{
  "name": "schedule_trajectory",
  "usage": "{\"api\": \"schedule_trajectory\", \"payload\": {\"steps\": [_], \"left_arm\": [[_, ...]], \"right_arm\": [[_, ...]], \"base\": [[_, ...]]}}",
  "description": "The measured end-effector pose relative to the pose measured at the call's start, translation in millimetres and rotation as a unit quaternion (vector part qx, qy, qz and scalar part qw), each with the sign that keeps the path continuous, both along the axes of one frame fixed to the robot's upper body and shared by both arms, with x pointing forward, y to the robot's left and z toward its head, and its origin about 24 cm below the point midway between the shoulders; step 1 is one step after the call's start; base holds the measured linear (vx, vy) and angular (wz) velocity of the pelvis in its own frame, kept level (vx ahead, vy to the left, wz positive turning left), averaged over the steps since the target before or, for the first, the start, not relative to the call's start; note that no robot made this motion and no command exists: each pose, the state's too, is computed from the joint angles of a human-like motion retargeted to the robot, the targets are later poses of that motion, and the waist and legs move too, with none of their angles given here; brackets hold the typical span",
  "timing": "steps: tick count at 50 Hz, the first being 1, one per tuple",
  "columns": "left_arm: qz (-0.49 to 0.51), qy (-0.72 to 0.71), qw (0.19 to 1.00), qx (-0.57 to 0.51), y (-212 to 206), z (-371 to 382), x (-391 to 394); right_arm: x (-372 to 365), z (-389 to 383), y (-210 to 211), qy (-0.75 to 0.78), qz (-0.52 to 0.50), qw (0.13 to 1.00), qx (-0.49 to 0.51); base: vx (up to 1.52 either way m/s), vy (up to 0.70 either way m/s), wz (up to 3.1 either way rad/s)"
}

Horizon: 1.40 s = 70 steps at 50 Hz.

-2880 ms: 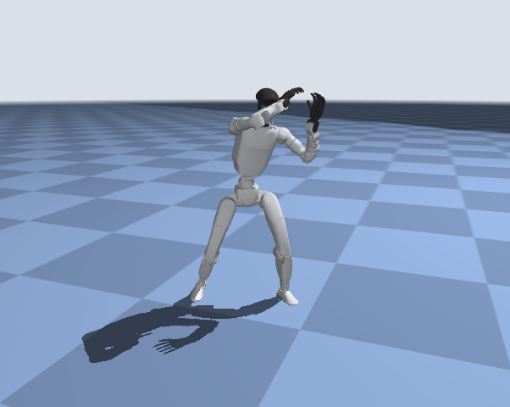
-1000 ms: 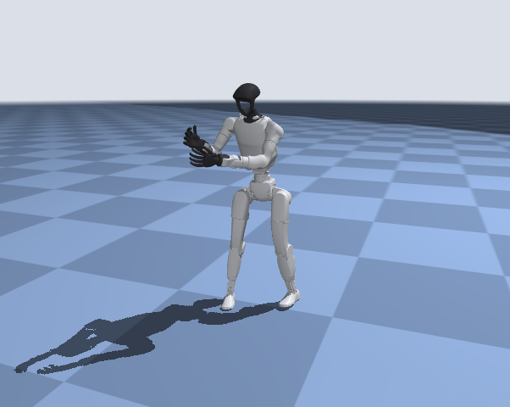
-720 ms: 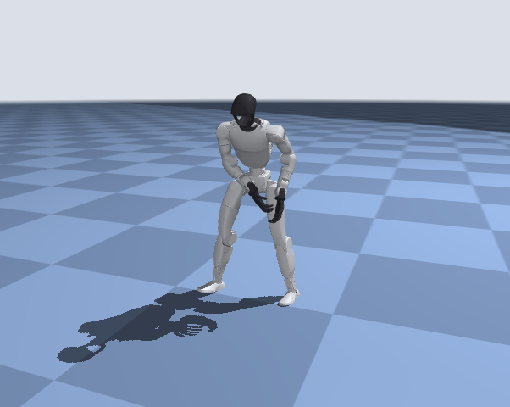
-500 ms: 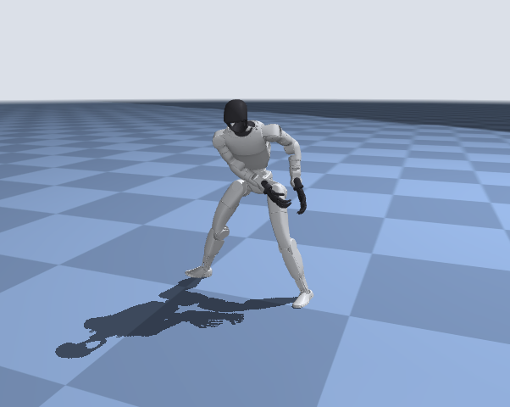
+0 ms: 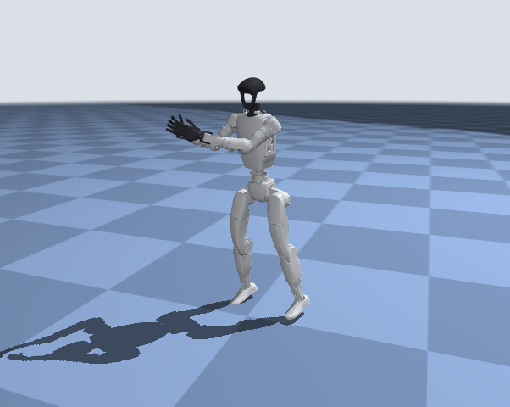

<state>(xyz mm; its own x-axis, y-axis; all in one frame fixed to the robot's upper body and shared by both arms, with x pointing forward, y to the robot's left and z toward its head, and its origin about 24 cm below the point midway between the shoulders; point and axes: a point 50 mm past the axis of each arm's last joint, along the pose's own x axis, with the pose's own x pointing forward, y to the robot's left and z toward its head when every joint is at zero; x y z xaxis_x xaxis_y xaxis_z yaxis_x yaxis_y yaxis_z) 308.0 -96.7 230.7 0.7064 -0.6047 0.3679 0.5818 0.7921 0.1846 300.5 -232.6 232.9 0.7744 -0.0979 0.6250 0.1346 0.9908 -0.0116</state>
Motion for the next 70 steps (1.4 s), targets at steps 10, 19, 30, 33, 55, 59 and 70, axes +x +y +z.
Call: {"api": "schedule_trajectory", "payload": {"steps": [10, 19, 30, 33, 55, 59, 70], "left_arm": [[-0.015, -0.423, 0.906, 0.021, -1, 231, -87], [0.034, -0.449, 0.893, -0.001, 57, 186, -64], [-0.1, -0.483, 0.867, -0.066, 23, 187, -120], [-0.149, -0.523, 0.834, -0.089, 12, 199, -158], [0.061, -0.115, 0.86, 0.494, 83, -123, 47], [0.088, 0.024, 0.865, 0.494, 111, -187, 35], [0.155, 0.007, 0.896, 0.415, 135, -117, 67]], "right_arm": [[-93, 209, 27, -0.42, -0.186, 0.865, -0.201], [-101, 170, 71, -0.488, -0.163, 0.829, -0.22], [-158, 190, 74, -0.628, -0.38, 0.602, -0.316], [-185, 195, 78, -0.68, -0.415, 0.527, -0.297], [8, -150, 60, 0.165, 0.019, 0.847, 0.504], [-5, -202, 101, 0.293, 0.001, 0.813, 0.503], [42, -156, 119, 0.275, 0.128, 0.81, 0.502]], "base": [[0.24, -0.62, -0.81], [0.21, -0.55, -0.9], [0.17, -0.19, -0.71], [0.13, -0.07, -0.86], [-0.09, 0.03, -0.19], [-0.19, 0.01, 1.09], [-0.16, 0.08, 1.66]]}}
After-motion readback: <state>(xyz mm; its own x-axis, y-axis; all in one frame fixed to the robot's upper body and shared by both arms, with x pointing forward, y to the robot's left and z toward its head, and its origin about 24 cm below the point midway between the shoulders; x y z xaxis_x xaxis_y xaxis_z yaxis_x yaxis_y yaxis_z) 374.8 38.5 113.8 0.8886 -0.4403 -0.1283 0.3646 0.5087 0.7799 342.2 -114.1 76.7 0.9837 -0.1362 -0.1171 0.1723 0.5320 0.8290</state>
